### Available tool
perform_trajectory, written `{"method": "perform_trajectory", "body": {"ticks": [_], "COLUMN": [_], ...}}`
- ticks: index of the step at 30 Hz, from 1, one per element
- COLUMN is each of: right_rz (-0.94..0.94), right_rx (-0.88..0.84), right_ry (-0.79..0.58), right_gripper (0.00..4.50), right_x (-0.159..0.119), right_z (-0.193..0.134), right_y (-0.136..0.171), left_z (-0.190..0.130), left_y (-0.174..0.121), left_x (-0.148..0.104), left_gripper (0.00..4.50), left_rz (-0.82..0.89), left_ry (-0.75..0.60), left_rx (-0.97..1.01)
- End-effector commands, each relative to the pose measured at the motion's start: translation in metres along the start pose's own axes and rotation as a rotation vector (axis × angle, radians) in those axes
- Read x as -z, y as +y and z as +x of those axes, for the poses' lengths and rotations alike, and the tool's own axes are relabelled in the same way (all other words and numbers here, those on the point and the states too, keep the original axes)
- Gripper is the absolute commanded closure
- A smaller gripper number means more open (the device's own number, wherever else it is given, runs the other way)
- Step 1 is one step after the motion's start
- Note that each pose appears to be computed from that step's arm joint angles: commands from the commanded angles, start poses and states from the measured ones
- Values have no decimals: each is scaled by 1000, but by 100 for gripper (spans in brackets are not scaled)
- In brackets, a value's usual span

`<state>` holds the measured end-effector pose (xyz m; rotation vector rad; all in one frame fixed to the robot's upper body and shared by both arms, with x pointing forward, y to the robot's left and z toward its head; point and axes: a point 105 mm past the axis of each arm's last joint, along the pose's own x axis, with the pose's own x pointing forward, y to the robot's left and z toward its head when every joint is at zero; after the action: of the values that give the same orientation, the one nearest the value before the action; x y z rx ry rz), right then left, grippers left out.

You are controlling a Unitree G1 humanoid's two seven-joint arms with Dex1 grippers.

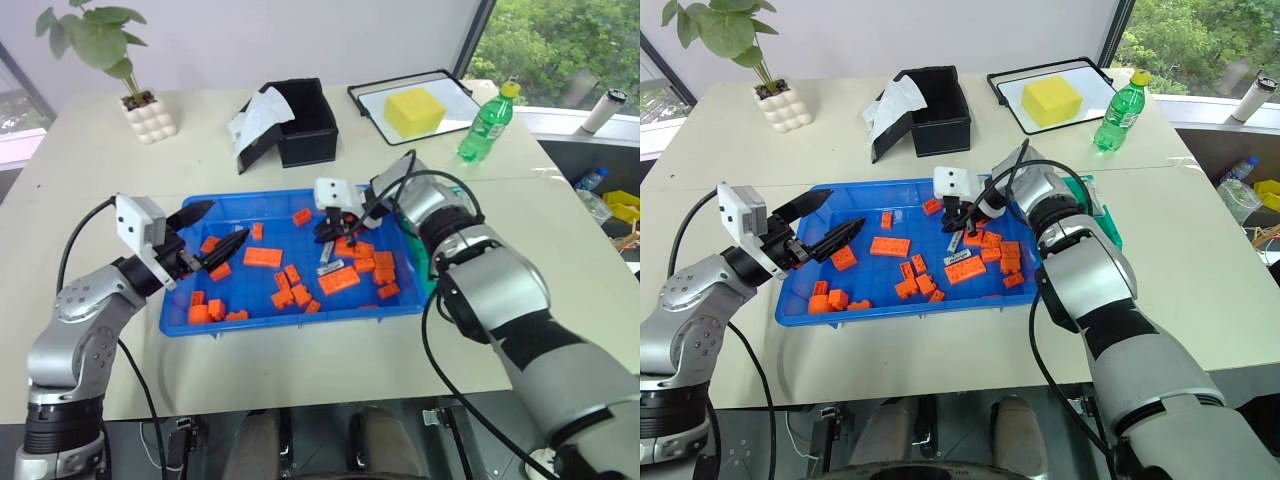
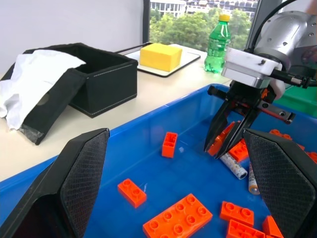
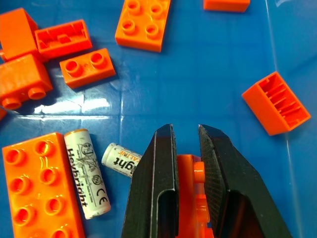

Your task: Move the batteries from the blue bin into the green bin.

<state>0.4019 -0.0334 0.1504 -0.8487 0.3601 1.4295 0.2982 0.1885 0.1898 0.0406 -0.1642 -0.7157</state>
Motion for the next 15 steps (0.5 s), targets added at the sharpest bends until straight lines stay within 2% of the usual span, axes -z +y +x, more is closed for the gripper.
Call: {"method": "perform_trajectory", "body": {"ticks": [1,4,6,8,15], "right_rz": [-78,-108,-204,-202,-138], "right_rx": [72,139,219,260,165], "right_ry": [-53,-106,-30,-33,-199], "right_gripper": [433,433,433,433,433], "right_x": [-28,-43,-41,-42,-64], "right_z": [-17,-23,-26,-27,-13], "right_y": [-17,-26,-34,-39,-26], "left_z": [-1,0,1,2,3], "left_y": [1,1,0,-1,0], "left_x": [-12,-12,-12,-12,-11], "left_gripper": [0,0,0,0,0], "left_rz": [32,30,28,27,25], "left_ry": [-47,-48,-51,-53,-56], "left_rx": [-5,-2,0,2,3]}}
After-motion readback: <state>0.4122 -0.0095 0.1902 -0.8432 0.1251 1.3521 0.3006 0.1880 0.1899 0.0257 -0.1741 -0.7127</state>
